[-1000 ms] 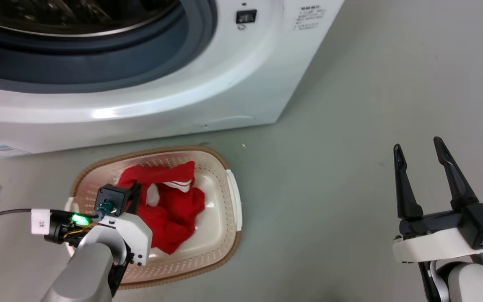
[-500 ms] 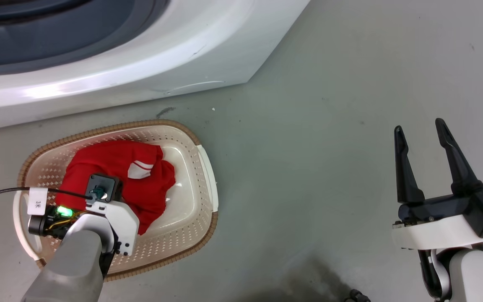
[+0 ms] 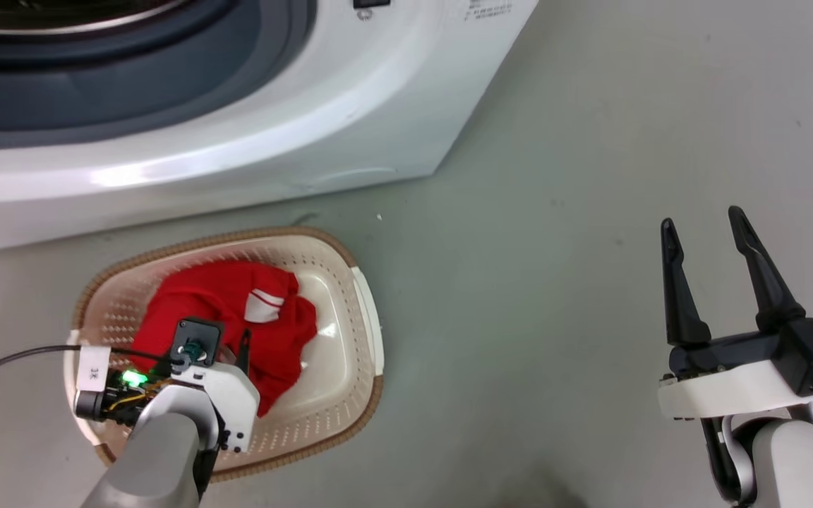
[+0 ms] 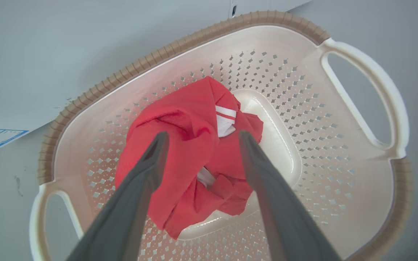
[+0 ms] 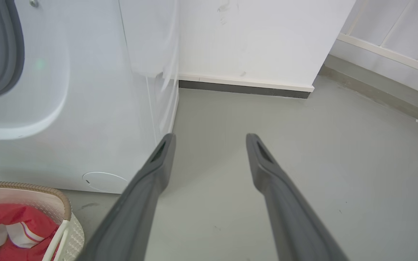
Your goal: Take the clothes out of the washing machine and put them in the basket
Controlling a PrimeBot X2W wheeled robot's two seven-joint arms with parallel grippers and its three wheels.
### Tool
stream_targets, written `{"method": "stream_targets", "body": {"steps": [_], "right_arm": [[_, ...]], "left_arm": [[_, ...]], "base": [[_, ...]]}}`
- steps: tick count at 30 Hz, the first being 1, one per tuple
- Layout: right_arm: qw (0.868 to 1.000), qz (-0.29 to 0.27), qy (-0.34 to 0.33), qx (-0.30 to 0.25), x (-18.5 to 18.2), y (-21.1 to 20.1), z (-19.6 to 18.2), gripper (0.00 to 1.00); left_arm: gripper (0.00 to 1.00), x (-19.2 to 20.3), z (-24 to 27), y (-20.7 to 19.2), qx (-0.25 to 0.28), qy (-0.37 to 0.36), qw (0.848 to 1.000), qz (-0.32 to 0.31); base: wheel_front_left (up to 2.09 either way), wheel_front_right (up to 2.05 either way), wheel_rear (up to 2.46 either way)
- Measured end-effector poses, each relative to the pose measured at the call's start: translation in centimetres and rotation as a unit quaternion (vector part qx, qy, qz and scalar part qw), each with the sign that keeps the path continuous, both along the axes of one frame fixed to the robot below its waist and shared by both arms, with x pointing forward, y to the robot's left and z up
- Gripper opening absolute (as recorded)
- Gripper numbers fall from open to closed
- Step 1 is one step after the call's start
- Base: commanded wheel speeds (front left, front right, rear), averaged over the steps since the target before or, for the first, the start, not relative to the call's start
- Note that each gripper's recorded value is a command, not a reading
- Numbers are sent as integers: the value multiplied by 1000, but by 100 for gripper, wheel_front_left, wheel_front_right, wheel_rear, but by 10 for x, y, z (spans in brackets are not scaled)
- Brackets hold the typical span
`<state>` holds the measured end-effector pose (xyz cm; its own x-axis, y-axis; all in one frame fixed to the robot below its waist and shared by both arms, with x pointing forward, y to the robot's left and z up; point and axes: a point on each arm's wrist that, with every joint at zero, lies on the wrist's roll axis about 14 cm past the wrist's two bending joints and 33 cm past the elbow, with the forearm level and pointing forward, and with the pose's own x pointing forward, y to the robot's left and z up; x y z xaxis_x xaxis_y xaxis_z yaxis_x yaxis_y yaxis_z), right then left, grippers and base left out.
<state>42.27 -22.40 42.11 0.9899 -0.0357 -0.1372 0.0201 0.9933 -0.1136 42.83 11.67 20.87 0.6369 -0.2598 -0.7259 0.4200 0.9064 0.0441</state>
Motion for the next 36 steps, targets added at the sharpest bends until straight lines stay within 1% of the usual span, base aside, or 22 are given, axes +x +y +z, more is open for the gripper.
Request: {"method": "stream_targets", "body": {"steps": [5, 8, 14, 18, 20, 25, 30, 32, 35, 36], "right_arm": [[1000, 0, -23, -4, -5, 0, 20, 100], [999, 3, -32, -4, -13, 3, 29, 100], [998, 10, -63, 3, -27, 9, 54, 100], [996, 17, -84, 5, -36, 14, 70, 100], [996, 23, -91, 5, -42, 18, 75, 100], [993, 43, -110, 5, -57, 31, 88, 100], [992, 51, -115, 9, -74, 37, 91, 100], [992, 52, -116, 12, -79, 38, 91, 100], [991, 52, -120, 16, -84, 39, 93, 100], [991, 52, -119, 17, -86, 39, 93, 100]], "left_arm": [[100, 10, 44, 2, -17, -63, 998, 26], [100, 19, 81, 11, -18, -121, 991, 48], [100, 12, 155, 18, -65, -214, 971, 89], [100, 3, 206, 31, -89, -280, 949, 114], [100, -7, 228, 37, -97, -309, 938, 121], [100, -39, 273, 48, -95, -378, 913, 124], [100, -72, 301, 55, -102, -421, 888, 151], [100, -83, 305, 57, -110, -427, 882, 166], [100, -96, 306, 57, -116, -429, 878, 177], [100, -100, 304, 56, -116, -427, 879, 179]], "base": [[0, 0, 0], [0, 0, 0], [0, 0, 0], [0, 0, 0], [0, 0, 0], [0, 0, 0], [0, 0, 0], [0, 0, 0], [0, 0, 0], [0, 0, 0]]}}
